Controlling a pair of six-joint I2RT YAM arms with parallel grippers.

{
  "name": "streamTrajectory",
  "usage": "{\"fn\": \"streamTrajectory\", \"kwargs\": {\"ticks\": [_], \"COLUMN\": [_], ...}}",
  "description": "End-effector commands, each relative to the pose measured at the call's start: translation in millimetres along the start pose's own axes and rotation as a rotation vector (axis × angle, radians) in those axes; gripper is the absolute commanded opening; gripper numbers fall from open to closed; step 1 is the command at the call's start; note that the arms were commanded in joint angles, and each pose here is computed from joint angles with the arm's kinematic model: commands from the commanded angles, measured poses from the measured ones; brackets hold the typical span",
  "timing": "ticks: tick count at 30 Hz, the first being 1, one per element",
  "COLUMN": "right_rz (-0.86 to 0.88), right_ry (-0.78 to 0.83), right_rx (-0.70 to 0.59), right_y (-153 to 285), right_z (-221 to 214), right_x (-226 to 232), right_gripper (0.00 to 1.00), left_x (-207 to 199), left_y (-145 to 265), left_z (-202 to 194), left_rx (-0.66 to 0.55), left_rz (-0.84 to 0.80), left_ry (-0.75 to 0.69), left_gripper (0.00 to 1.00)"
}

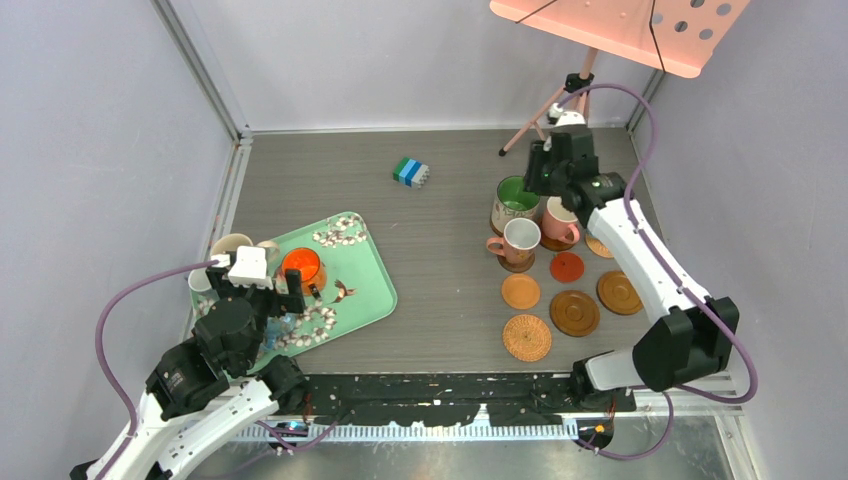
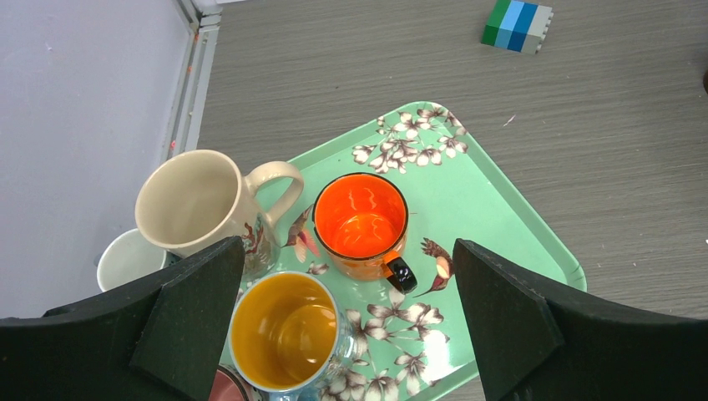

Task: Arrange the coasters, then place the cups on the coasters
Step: Pick up the cup from the tray.

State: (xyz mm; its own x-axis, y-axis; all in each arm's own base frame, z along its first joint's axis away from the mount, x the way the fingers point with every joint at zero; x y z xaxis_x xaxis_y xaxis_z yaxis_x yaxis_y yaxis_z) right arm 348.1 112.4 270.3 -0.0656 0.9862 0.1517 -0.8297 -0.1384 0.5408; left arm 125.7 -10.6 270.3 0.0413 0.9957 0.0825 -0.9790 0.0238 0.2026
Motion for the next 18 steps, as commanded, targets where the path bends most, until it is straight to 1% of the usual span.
{"fn": "streamTrajectory", "kwargs": {"ticks": [1,2,3,4,5,6,7,8,9,10,12,13,14,15,16,17,18], "right_rz": [0.21,0.229,0.285,0.309,0.35,0.375,0.418,0.448,0.471,0.496,0.542,0.556,0.565,0.585,0.597,0.616,0.622], "right_ry": [-0.016,-0.026,-0.021,-0.038,-0.027,-0.044,-0.031,-0.044,-0.024,-0.03,0.008,-0.006,0.014,0.0,0.017,0.003,0.02], "right_rx": [-0.115,-0.114,-0.134,-0.155,-0.152,-0.179,-0.171,-0.199,-0.178,-0.194,-0.151,-0.161,-0.124,-0.13,-0.102,-0.112,-0.084], "right_y": [16,15,19,19,22,23,26,27,25,27,22,25,19,22,16,20,14], "right_z": [3,-3,-5,-6,-14,-14,-24,-22,-35,-32,-54,-47,-63,-59,-75,-70,-86], "right_x": [75,84,104,114,132,143,161,173,190,203,242,254,269,281,296,309,321], "right_gripper": [0.46,0.47,0.47,0.48,0.49,0.5,0.51,0.52,0.53,0.53,0.56,0.56,0.57,0.57,0.57,0.58,0.58], "left_x": [3,3,3,3,4,4,4,4,4,4,4,4,4,4,4,4,4], "left_y": [-1,-1,-1,-1,-1,-1,-1,0,0,-1,0,0,0,0,0,0,1], "left_z": [5,6,6,6,6,6,6,6,6,6,6,6,6,6,6,6,7], "left_rx": [-0.017,-0.018,-0.019,-0.02,-0.02,-0.02,-0.021,-0.022,-0.024,-0.023,-0.024,-0.024,-0.024,-0.025,-0.026,-0.027,-0.029], "left_rz": [0.033,0.034,0.034,0.035,0.035,0.037,0.036,0.036,0.037,0.037,0.033,0.032,0.03,0.029,0.029,0.028,0.028], "left_ry": [0.006,0.008,0.008,0.009,0.009,0.009,0.01,0.011,0.013,0.012,0.014,0.013,0.014,0.015,0.016,0.017,0.019], "left_gripper": [0.99,0.99,0.99,0.99,0.99,0.99,0.99,0.99,0.99,0.99,0.99,0.99,0.99,0.99,0.99,0.99,0.99]}}
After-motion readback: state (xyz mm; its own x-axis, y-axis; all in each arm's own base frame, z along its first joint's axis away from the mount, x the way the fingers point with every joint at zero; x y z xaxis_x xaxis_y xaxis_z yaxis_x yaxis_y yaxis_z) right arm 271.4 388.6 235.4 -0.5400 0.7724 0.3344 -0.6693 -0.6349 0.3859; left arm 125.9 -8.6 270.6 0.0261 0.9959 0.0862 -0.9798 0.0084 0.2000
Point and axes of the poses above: each gripper's point midway between its finger pads, its own y axis back along the fingers, its own x axis along the line the jaws close on, z = x × y, the point moved 5 cm from there along y, back along the fingers, and after that the axes turned 1 degree about y, right-handed, at the moved point
